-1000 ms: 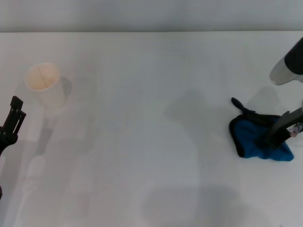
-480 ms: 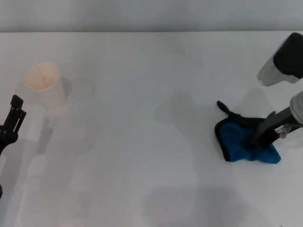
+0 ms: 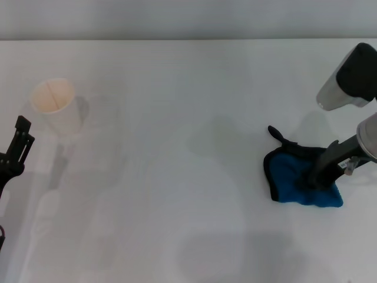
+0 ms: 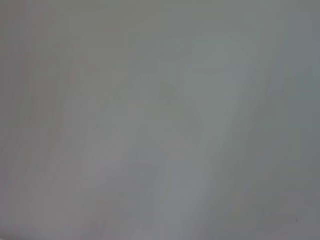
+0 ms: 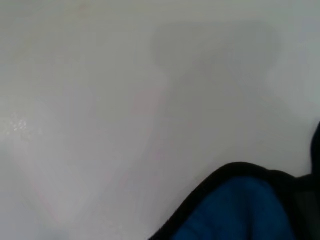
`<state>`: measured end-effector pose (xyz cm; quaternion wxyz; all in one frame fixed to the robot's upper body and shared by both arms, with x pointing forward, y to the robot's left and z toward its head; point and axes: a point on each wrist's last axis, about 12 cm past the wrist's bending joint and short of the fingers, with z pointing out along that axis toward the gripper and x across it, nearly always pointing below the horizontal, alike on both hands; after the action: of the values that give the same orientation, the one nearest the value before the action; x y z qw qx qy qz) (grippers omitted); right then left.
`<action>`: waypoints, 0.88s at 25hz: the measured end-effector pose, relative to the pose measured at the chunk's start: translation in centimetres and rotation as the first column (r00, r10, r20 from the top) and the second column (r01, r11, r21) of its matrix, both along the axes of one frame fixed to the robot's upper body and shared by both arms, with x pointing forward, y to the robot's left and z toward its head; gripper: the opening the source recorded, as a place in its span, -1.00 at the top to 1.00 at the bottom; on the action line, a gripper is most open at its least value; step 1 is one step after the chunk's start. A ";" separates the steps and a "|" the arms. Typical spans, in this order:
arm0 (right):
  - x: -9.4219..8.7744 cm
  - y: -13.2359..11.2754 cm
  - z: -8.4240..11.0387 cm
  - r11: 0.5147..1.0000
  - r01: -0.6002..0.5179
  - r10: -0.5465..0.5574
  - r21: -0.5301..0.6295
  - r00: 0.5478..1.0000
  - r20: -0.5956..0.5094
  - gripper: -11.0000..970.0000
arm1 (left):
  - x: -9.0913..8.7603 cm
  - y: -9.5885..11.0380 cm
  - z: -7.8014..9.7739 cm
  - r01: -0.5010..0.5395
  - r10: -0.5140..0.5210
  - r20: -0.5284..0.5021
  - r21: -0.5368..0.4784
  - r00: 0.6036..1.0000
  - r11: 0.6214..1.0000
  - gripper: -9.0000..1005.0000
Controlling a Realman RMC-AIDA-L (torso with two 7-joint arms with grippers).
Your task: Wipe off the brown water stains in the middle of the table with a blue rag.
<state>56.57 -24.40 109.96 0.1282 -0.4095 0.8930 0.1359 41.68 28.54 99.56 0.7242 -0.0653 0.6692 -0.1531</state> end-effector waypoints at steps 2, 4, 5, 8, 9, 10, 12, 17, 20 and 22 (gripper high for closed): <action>-0.1 0.4 0.0 1.000 -0.021 0.020 -0.004 1.000 0.000 0.81 | 0.0 0.0 0.0 0.000 0.000 0.000 -0.001 1.000 1.000 -0.66; -0.2 0.6 0.0 0.999 -0.039 0.039 -0.008 0.999 0.007 0.67 | 0.0 0.0 0.0 0.000 0.000 0.000 -0.001 1.000 1.000 -0.66; -0.2 0.7 0.1 0.999 -0.048 0.048 -0.004 0.999 0.015 0.60 | 0.0 0.0 0.0 0.000 0.000 0.000 -0.001 1.000 1.000 -0.66; -0.3 1.0 0.4 0.997 -0.076 0.075 0.027 0.996 0.048 0.38 | 0.0 0.0 0.0 0.000 0.000 0.000 -0.001 1.000 1.000 -0.66; -0.4 1.0 0.6 0.995 -0.086 0.083 0.046 0.994 0.065 0.28 | 0.0 0.0 0.0 0.000 0.000 0.000 -0.001 1.000 1.000 -0.66; -0.4 1.1 0.8 0.993 -0.093 0.087 0.069 0.993 0.083 0.18 | 0.0 0.0 0.0 -0.001 0.001 -0.001 -0.001 1.000 1.000 -0.66; -0.5 0.9 1.3 0.989 -0.098 0.085 0.108 0.989 0.117 -0.01 | -0.1 0.0 0.0 -0.001 0.001 -0.001 -0.002 1.000 1.000 -0.66; -0.1 -0.5 2.4 0.964 -0.045 -0.006 0.263 0.982 0.191 -0.50 | -0.1 0.1 0.0 -0.002 0.002 -0.001 -0.002 1.000 1.000 -0.66; -0.1 -1.9 2.9 0.885 -0.004 -0.113 0.466 0.968 0.222 -0.64 | -0.2 0.1 0.0 -0.003 0.003 -0.001 -0.002 1.000 1.000 -0.66; -0.2 -2.8 3.1 0.798 0.009 -0.186 0.603 0.955 0.232 -0.68 | -0.2 0.1 0.0 -0.003 0.003 -0.002 -0.002 1.000 1.000 -0.66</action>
<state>56.32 -27.20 113.03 0.3817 -0.3167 0.7977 0.3429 41.51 28.66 99.52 0.7238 -0.0671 0.6696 -0.1524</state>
